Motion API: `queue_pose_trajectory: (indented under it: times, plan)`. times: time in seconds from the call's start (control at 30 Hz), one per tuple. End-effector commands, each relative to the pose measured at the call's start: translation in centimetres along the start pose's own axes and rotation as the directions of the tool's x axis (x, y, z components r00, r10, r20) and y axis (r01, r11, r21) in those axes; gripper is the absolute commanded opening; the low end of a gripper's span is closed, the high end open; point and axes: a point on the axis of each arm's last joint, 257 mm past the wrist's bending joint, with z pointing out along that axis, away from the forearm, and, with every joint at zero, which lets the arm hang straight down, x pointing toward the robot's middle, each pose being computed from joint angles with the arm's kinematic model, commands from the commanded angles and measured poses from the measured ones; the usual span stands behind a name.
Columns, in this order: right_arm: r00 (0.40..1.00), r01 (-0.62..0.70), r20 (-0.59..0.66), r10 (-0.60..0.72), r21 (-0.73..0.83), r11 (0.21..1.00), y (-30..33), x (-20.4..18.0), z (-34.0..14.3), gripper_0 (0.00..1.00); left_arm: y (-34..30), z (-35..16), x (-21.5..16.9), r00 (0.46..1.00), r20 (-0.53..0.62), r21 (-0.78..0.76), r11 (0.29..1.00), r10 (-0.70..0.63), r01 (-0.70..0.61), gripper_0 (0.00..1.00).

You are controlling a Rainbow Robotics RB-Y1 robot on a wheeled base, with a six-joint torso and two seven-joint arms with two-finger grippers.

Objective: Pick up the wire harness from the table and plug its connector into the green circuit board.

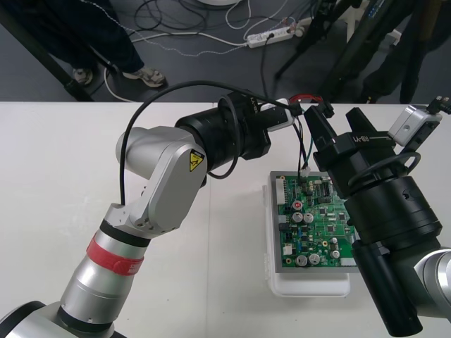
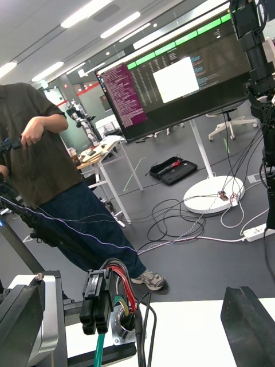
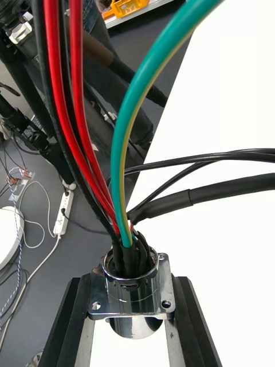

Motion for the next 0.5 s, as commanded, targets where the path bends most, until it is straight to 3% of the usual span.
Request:
queue_pose_trajectory:
  times: [0.03, 0.5]
  plan:
    - [0.999, -0.04, 0.032, 0.041, -0.017, 0.999, 1.01, -1.17, 0.67, 0.91, 1.53, -0.37, -3.84, 0.995, 0.085, -0.07, 0.995, -0.059, 0.065, 0.0]
    - [0.998, -0.045, 0.037, 0.045, -0.026, 0.999, 1.14, -1.34, 1.33, 0.91, 1.59, -0.38, -3.74, 0.995, 0.082, -0.074, 0.995, -0.059, 0.065, 0.0]
